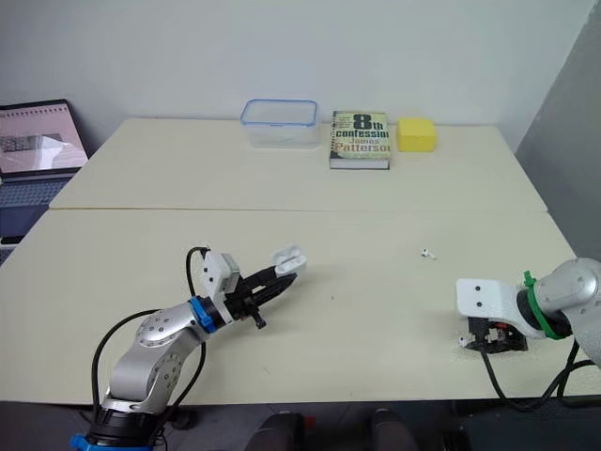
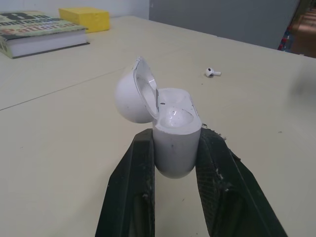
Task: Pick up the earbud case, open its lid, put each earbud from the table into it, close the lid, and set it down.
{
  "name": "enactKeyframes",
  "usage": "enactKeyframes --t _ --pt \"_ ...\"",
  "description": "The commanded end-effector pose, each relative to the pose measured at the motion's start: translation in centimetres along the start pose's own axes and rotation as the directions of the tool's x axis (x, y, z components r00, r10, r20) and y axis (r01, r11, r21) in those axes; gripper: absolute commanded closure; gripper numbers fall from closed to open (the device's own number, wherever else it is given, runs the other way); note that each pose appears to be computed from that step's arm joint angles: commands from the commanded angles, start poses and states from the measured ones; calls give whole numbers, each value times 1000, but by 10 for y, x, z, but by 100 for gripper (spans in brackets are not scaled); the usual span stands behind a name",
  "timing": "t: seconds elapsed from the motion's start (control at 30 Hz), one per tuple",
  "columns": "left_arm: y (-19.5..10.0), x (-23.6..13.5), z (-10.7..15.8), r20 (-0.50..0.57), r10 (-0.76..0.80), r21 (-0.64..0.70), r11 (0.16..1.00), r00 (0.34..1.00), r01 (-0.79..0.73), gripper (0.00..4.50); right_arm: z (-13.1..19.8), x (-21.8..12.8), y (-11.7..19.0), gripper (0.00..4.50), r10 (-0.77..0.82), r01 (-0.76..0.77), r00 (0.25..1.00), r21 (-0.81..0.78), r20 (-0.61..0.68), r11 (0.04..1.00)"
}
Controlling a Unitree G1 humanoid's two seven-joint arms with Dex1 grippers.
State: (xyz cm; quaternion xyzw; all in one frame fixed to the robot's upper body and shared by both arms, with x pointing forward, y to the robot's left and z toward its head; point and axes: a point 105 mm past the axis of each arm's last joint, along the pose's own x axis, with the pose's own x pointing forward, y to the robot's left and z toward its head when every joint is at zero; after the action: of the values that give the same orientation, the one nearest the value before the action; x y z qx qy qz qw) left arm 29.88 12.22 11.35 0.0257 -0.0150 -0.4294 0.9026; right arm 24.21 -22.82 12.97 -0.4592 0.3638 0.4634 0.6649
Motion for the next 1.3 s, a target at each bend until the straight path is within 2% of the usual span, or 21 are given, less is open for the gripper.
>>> enactKeyframes --t 0.03,0.57,0.67,0.87,0.93,1.13,1.2,1.3 --pt "-4 3 5 24 -14 22 1000 1000 14 375 4 7 0 150 -21 21 999 -15 -27 1000" --pt "-5 2 3 21 2 17 1000 1000 -2 375 -8 31 1 150 63 -65 995 -23 -84 998" --pt "-5 2 3 22 4 16 1000 1000 -5 375 -10 31 0 206 66 -69 994 -24 -89 997" --pt "-5 4 3 26 3 15 1000 1000 -3 375 -7 31 0 410 71 -73 994 -20 -77 997" --pt "-4 5 3 28 1 16 1000 1000 -2 375 -5 28 0 411 69 -70 996 -17 -62 997" --pt "-1 10 9 56 -11 29 1000 998 9 375 25 6 -5 411 47 -48 995 5 89 999" --pt "0 12 12 69 -13 31 999 998 11 375 44 -2 -6 411 38 -47 979 40 200 998" --pt "-1 16 16 88 -23 29 999 996 20 375 83 -12 -4 411 44 -76 903 59 428 995"
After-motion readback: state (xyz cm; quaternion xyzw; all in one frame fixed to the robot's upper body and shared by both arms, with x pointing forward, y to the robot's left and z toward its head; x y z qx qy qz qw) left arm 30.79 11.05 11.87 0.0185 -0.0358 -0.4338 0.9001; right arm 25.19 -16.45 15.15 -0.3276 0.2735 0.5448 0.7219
